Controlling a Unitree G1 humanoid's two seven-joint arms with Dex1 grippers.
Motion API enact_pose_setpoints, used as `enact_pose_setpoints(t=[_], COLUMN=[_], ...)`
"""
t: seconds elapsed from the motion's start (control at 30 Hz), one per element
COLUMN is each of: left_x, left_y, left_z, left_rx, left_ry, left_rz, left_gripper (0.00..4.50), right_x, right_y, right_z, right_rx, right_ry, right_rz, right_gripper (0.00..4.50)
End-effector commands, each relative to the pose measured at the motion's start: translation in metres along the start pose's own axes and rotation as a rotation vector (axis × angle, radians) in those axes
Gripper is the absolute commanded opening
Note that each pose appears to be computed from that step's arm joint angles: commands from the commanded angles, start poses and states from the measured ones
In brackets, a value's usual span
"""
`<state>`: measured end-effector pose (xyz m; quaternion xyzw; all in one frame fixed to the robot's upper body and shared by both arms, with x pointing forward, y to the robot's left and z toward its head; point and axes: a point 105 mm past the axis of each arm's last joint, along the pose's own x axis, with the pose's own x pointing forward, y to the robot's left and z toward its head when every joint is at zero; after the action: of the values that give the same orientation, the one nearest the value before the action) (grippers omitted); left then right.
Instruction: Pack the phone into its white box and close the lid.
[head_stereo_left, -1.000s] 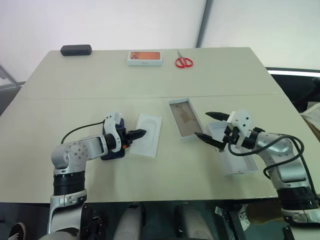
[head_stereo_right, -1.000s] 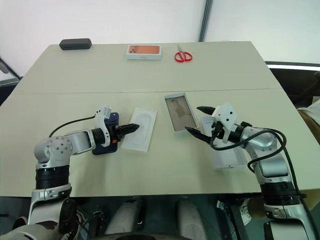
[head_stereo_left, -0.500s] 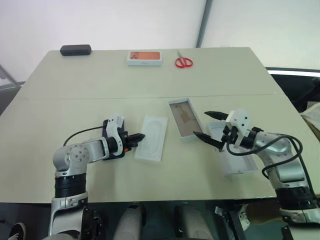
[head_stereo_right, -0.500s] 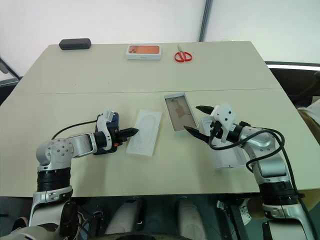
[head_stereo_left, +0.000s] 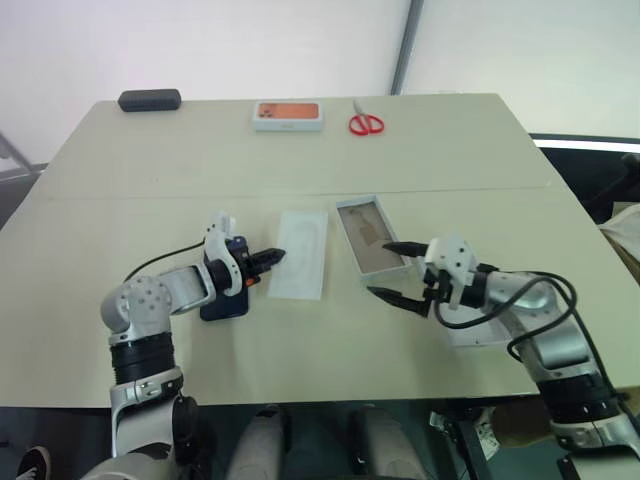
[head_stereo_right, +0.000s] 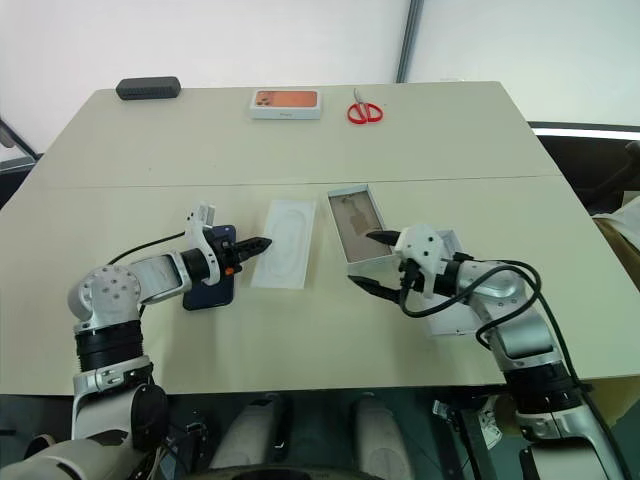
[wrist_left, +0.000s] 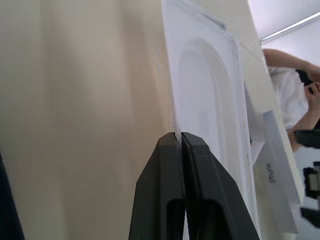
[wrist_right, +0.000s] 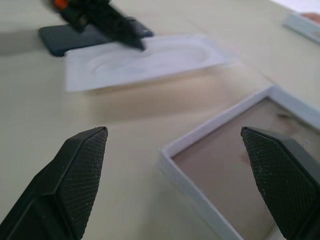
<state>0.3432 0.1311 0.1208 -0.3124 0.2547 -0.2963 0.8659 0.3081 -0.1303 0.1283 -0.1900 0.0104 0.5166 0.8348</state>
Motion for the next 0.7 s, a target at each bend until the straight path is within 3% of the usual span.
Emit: enact_pose_setpoints(t=[0.03, 0.13, 0.23, 0.47, 0.7], left_x=[-0.004, -0.004, -0.005, -0.010, -0.010], left_y=[-0.006, -0.005, -0.004, -0.009, -0.019], left_z=[0.018, 0.019, 0.021, 0.044, 0.054], left_rx=[0.036, 0.037, 0.040, 0.018, -0.020], left_ry=[-0.067, -0.080, -0.101, -0.225, -0.264], left_rz=[-0.008, 0.001, 0.006, 0.010, -0.022], left_gripper=[0.02, 0.02, 0.00, 0.00, 0.00], right_x=[0.004, 0.004, 0.001, 0.009, 0.039], right_y=[-0.013, -0.023, -0.025, -0.015, 0.009], right_z=[-0.003, -0.010, -0.021, -0.035, -0.014], right_rx=[-0.054, -0.087, -0.105, -0.117, -0.130], right_ry=[0.060, 0.111, 0.173, 0.191, 0.078], right_rz=[0.026, 0.053, 0.130, 0.221, 0.263], right_gripper=[4.50, 4.50, 3.70, 0.07, 0.07])
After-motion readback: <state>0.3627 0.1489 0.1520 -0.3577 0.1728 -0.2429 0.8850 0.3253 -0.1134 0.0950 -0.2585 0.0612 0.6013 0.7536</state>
